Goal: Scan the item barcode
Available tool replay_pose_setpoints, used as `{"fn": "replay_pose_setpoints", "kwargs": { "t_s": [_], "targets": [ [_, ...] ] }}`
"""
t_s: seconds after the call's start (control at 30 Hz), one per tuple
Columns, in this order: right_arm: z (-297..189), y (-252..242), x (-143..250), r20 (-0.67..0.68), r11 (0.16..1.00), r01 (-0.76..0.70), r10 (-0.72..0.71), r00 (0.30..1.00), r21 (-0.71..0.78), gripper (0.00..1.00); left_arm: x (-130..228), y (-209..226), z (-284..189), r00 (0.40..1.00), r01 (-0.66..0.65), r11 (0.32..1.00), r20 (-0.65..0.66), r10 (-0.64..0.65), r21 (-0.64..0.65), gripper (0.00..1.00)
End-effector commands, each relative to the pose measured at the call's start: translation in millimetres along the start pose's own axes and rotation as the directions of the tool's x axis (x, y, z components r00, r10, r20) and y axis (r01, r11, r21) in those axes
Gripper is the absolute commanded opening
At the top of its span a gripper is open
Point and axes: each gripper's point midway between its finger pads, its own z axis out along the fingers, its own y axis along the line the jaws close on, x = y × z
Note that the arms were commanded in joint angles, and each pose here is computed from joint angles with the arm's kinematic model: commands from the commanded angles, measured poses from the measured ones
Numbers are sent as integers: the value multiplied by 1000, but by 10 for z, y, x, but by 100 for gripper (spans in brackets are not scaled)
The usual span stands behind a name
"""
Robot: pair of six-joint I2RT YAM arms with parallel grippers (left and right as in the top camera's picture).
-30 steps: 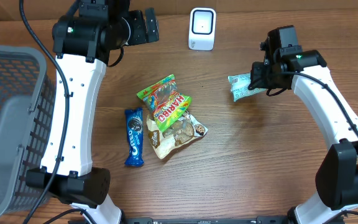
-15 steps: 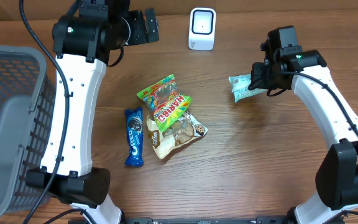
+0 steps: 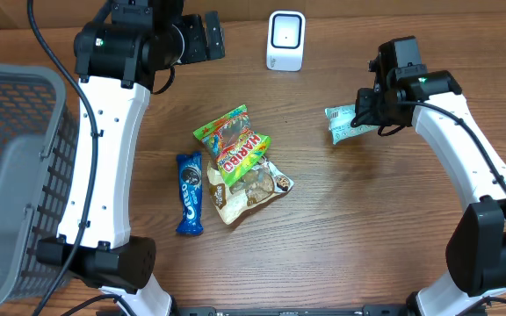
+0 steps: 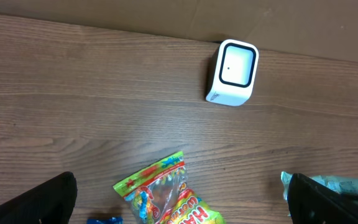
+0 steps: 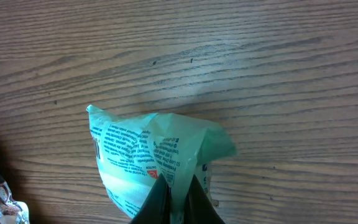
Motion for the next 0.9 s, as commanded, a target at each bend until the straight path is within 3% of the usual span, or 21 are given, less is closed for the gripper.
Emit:
{"fn": "replay_pose_setpoints", "kwargs": {
  "t_s": [0.0,0.87],
  "targets": [
    [-217,27,-186,76,1000,7,-7,997,-2,4,-74,-55,-167,999,8,1000,40,-9,22,100],
    [-216,14,-178,73,1000,7,-7,997,5,4,-74,-55,-167,999,8,1000,40,-9,22,100]
  ]
}}
